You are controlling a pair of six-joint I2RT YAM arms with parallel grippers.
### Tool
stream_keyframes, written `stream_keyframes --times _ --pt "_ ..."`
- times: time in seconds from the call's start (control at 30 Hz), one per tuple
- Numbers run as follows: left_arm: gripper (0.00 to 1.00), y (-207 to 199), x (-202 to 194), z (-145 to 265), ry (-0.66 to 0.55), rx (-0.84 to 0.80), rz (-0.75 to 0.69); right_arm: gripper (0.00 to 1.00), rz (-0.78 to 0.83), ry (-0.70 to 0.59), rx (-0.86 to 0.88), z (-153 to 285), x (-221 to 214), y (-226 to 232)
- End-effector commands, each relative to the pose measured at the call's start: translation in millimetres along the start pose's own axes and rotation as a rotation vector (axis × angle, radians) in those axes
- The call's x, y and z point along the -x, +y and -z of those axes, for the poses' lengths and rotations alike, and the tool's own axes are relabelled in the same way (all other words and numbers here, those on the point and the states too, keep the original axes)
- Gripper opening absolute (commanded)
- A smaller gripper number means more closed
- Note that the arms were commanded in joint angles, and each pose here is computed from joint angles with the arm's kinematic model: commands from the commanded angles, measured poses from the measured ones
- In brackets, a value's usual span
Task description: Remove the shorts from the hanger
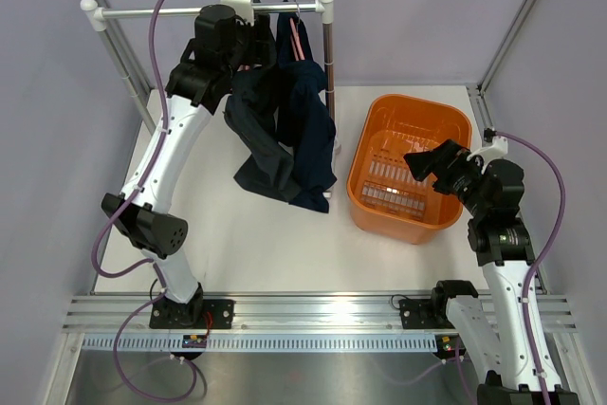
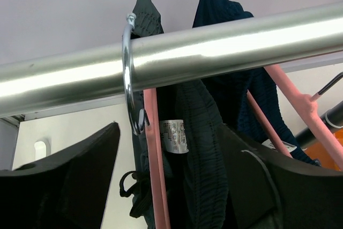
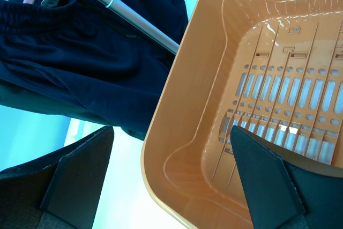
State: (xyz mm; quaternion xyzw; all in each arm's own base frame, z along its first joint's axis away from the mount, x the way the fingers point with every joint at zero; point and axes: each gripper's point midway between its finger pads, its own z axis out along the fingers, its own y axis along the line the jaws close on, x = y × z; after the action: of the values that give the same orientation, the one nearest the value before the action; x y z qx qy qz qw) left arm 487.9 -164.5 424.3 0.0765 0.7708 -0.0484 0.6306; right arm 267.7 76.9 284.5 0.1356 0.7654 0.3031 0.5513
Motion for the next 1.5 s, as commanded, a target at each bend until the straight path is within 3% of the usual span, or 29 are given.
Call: stream_keyframes --times 0.0,0.6,0.77,0.9,1.0,1.47 --pt "0.73 3 12 -5 -0.056 0.009 -0.003 1.00 0.026 -0.025 0.033 -3 7 5" --pt "0.48 6 3 -7 -0.033 0.022 -0.038 0.99 0.024 -0.023 0.040 -6 7 5" --pt "0.34 8 8 -3 -0.059 0.031 -0.033 1.00 0.026 -0.025 0.040 -6 7 5" --pt "0.10 11 16 1 -0.082 0.041 -0.036 1.00 0.025 -0.020 0.042 -7 5 5" --pt "0.00 14 28 9 -0.113 0.049 -0.031 1.00 0.024 -0.020 0.042 -7 5 5" --pt "0.00 20 66 58 -0.195 0.032 0.013 1.00 0.031 -0.019 0.076 -6 4 9"
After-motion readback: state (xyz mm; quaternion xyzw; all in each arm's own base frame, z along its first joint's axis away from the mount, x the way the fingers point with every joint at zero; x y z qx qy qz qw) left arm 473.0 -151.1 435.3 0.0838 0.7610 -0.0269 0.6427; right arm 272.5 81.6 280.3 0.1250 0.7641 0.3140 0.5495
